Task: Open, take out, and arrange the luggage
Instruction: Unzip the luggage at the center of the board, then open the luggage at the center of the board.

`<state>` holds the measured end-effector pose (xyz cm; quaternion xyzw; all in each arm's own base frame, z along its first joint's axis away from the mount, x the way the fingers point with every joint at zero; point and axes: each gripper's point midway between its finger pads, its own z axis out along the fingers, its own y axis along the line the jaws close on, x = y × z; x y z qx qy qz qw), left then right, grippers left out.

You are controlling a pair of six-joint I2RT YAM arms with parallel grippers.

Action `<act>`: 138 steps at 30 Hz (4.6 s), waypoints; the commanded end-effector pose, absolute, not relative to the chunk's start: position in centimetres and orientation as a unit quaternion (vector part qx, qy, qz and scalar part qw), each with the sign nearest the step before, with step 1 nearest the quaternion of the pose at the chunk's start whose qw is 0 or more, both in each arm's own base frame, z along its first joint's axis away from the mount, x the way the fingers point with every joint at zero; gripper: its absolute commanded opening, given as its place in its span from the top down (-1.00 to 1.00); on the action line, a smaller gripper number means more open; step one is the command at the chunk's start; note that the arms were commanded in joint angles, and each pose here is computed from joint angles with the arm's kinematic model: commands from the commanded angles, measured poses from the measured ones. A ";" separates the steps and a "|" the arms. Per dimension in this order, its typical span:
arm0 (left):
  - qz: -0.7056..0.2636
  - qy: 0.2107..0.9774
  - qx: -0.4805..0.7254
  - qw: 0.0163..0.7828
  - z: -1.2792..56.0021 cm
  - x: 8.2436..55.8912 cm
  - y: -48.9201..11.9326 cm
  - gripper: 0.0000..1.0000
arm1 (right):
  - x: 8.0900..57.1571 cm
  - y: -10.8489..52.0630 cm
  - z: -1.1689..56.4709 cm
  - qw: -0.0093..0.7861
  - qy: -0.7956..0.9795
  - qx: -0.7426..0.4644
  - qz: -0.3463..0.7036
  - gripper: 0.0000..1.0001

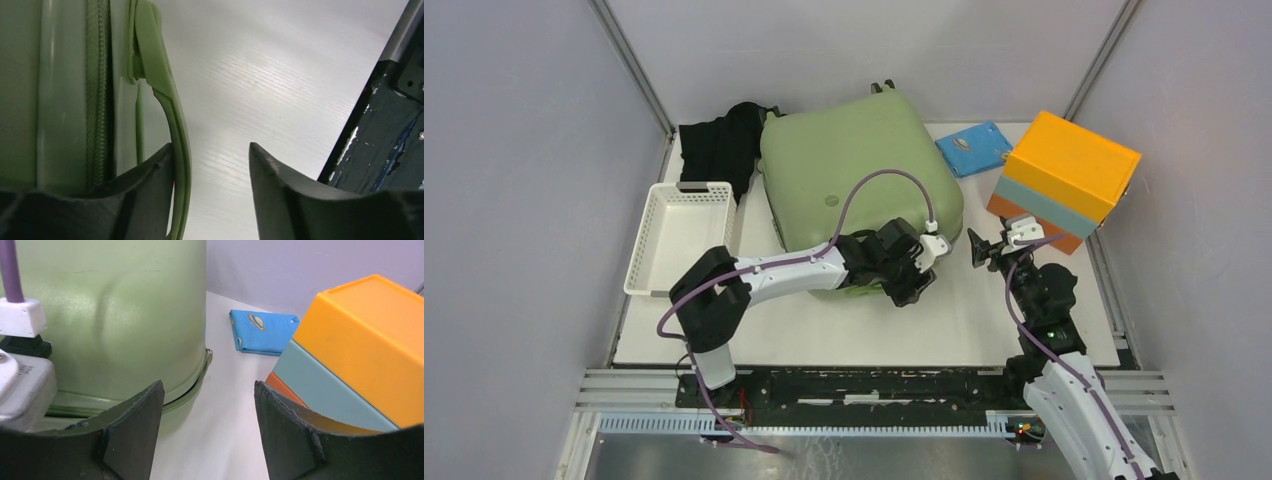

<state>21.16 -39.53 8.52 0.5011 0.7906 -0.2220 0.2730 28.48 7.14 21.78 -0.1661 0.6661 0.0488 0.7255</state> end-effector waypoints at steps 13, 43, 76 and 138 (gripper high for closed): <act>-0.457 0.640 0.476 0.394 26.0 14.5 -39.0 -1.00 | 26.8 8.2 19.4 0.701 0.684 -0.184 0.085 -0.45; -0.299 0.760 -0.023 0.576 30.9 27.1 -15.8 -1.00 | 24.1 16.2 17.7 0.664 0.665 -0.298 0.167 -0.43; -0.267 0.803 -0.290 0.447 17.8 46.8 -4.2 0.96 | 21.6 23.3 15.8 0.647 0.658 -0.325 0.206 0.01; -0.357 0.853 -0.182 0.335 13.2 44.4 -12.3 0.52 | 20.5 26.5 17.7 0.649 0.629 -0.330 0.270 0.09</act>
